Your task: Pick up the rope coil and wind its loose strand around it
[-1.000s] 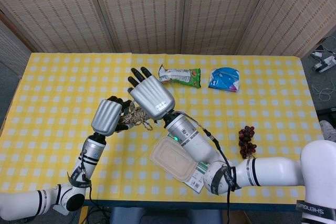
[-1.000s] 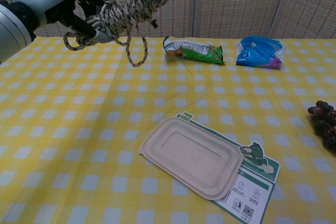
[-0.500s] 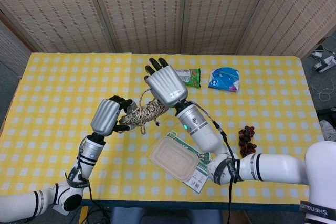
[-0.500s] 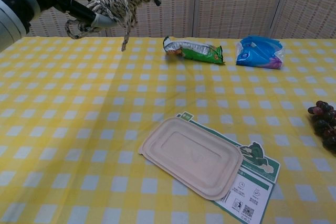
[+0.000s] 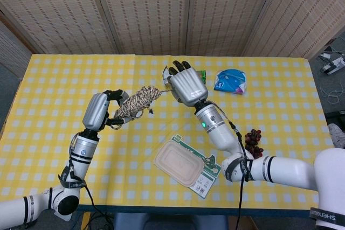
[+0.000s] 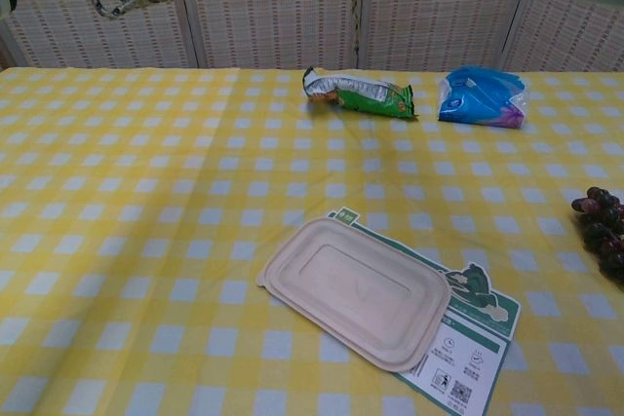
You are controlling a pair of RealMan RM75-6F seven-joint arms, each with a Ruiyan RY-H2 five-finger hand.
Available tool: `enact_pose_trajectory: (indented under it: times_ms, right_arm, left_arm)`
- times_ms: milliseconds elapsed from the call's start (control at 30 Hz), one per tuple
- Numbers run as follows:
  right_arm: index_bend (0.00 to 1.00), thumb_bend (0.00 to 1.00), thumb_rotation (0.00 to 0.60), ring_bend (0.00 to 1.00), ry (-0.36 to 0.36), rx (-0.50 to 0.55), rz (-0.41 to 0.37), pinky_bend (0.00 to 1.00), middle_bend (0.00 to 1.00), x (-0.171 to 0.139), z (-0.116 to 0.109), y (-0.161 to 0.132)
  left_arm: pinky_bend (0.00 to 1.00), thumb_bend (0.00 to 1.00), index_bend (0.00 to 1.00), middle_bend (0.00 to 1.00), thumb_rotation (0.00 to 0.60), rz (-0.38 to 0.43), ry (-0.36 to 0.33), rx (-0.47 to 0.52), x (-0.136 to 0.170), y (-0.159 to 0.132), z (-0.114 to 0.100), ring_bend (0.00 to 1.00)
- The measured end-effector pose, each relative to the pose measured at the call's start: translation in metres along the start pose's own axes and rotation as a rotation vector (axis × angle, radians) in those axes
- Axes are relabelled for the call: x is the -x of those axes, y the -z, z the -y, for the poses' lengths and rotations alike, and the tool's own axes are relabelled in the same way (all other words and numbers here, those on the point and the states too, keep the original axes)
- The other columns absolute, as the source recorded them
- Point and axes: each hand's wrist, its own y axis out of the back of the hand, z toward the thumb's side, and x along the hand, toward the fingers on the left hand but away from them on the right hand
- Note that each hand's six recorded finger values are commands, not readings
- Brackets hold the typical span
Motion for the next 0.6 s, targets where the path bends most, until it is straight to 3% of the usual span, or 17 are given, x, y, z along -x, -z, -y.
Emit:
enact_pose_trajectory:
  times_ms: [600]
  right_arm:
    - [0.63,0.51,0.6,0.15,-0.121,-0.065,-0.039,0.21,0.32,-0.026,0.06,0.009]
  left_arm:
    - [0.45,0.25,0.78,0.76,0.6,-0.106,-0.068,-0.016,-0.016,0.021,-0.025,0.58]
